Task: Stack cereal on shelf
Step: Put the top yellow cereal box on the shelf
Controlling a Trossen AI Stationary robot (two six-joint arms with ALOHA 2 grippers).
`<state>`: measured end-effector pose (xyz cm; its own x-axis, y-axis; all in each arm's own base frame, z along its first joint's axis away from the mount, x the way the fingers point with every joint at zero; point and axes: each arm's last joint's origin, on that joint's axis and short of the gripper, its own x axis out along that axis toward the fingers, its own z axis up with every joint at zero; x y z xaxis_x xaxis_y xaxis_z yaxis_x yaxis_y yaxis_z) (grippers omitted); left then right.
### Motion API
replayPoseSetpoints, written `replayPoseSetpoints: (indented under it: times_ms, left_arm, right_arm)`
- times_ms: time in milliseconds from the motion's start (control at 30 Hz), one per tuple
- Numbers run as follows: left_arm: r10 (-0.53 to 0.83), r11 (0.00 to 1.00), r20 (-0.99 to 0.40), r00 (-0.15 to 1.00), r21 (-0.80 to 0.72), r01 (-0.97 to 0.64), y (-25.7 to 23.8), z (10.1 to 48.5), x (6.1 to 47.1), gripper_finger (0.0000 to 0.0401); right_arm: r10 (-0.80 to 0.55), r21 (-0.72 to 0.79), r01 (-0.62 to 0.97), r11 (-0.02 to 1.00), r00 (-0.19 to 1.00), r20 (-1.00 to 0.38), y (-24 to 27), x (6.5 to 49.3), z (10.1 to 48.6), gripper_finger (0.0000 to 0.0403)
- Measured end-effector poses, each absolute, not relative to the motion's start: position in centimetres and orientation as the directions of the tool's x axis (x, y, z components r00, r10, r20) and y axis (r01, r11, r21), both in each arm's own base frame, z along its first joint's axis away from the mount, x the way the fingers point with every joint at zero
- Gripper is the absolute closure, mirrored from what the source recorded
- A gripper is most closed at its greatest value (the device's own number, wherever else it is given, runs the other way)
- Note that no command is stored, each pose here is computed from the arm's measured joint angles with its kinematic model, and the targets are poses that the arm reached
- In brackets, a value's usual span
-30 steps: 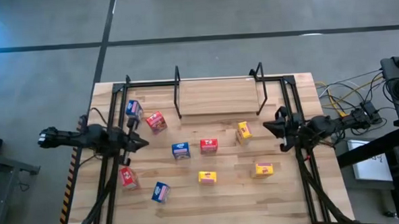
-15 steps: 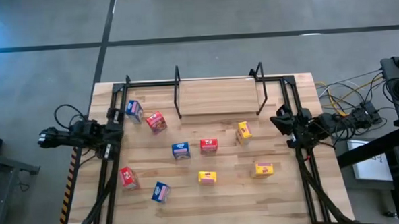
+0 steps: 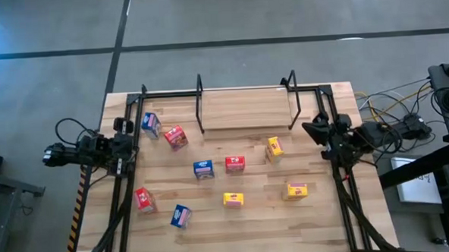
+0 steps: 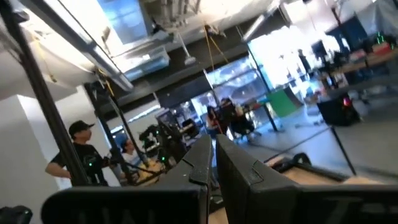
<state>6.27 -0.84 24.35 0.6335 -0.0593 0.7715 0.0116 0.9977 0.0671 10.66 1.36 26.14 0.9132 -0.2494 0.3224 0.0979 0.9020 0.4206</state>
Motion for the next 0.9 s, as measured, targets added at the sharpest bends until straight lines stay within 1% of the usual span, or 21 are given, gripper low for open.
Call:
replayPoseSetpoints:
  times_ms: [67,167,267,400,500,700,800,900]
  left_arm:
    - [-0.056,0.998,0.793,0.606,0.063,0.01,-0.8,24.6,6.0,0.0401]
    - [-0.05,0.998,0.819,0.572,0.056,0.007,-0.8,24.8,5.7,0.0401]
    - [-0.048,0.998,0.827,0.561,0.062,-0.006,-0.7,24.9,5.6,0.0401]
    - [-0.042,0.997,0.828,0.559,0.074,-0.034,-0.7,24.9,5.5,0.0401]
    - [-0.039,0.996,0.833,0.552,0.075,-0.043,-0.7,25.0,5.5,0.0401]
    - [-0.037,0.996,0.836,0.547,0.076,-0.048,-0.7,25.0,5.4,0.0401]
    - [-0.037,0.994,0.837,0.546,0.087,-0.067,-0.7,25.0,5.4,0.0401]
    - [-0.036,0.992,0.839,0.543,0.097,-0.083,-0.7,25.0,5.4,0.0401]
  right_arm:
    - [-0.274,0.436,0.139,0.889,0.924,0.266,1.5,11.4,27.0,0.039]
    - [-0.331,0.457,0.242,0.856,0.935,0.124,1.7,13.0,28.1,0.039]
    - [-0.367,0.471,0.338,0.815,0.93,-0.034,2.0,14.3,29.3,0.039]
    - [-0.377,0.505,0.431,0.747,0.902,-0.213,2.0,14.7,31.3,0.039]
    - [-0.388,0.51,0.52,0.686,0.853,-0.349,2.0,14.8,32.3,0.039]
    - [-0.405,0.451,0.698,0.556,0.702,-0.586,2.0,14.6,33.3,0.039]
    - [-0.387,0.428,0.75,0.504,0.639,-0.665,2.0,15.0,33.5,0.039]
    - [-0.382,0.42,0.773,0.476,0.612,-0.693,1.8,15.7,34.1,0.039]
